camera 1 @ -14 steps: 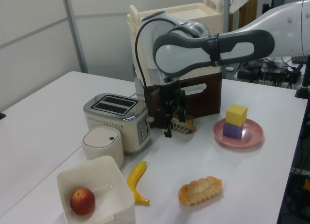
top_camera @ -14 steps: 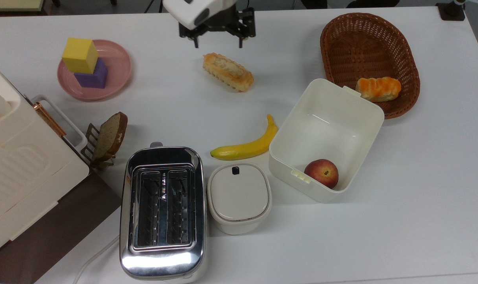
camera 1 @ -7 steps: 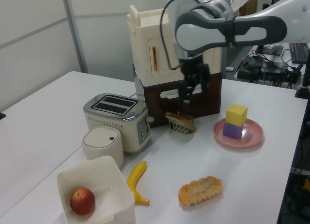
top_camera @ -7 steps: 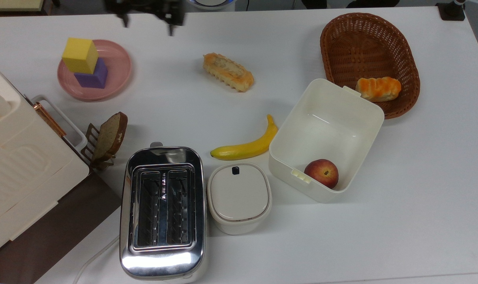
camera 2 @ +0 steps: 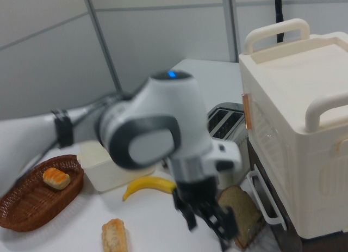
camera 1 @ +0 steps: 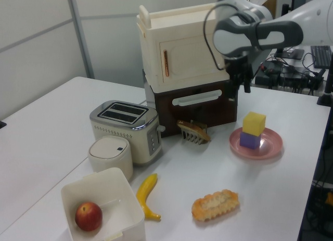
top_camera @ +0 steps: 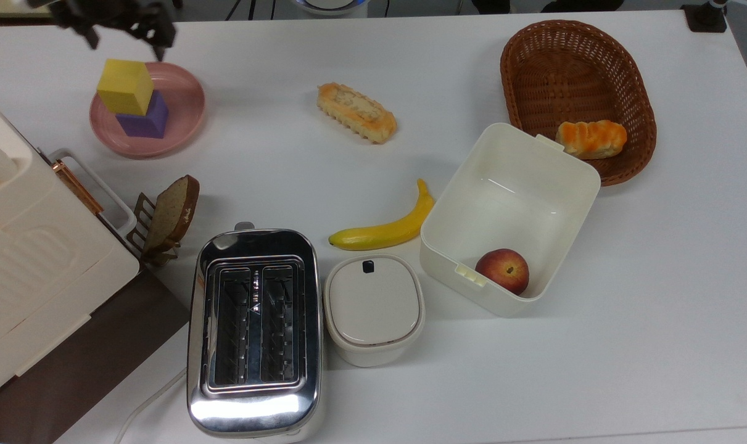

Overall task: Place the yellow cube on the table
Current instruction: 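Lower the open gripper around the yellow cube atop the purple cube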

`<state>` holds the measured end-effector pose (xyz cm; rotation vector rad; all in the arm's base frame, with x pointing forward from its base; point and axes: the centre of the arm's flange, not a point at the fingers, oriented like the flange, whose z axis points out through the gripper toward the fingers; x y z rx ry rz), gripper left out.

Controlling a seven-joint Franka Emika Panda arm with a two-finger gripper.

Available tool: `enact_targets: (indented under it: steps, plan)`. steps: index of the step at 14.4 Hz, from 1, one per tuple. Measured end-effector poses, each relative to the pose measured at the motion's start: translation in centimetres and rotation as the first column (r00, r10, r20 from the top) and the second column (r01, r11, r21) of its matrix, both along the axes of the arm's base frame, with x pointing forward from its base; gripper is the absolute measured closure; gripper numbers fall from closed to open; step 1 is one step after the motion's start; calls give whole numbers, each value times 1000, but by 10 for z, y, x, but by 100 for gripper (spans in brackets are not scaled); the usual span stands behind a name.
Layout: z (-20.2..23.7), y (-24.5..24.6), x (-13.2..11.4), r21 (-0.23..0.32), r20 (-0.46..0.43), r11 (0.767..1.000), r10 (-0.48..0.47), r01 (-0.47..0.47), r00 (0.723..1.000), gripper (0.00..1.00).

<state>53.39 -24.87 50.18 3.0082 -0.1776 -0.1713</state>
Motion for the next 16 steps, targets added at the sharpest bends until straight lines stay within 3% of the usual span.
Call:
enact_targets:
  steps: [3,7,16]
  plan:
    - [-46,-42,-11,-34,4,999,29,-29,1000,0]
    - [-96,-52,-10,-52,-43,997,58,-60,997,0]
    - [-97,-49,-10,-49,-44,997,63,-65,997,0]
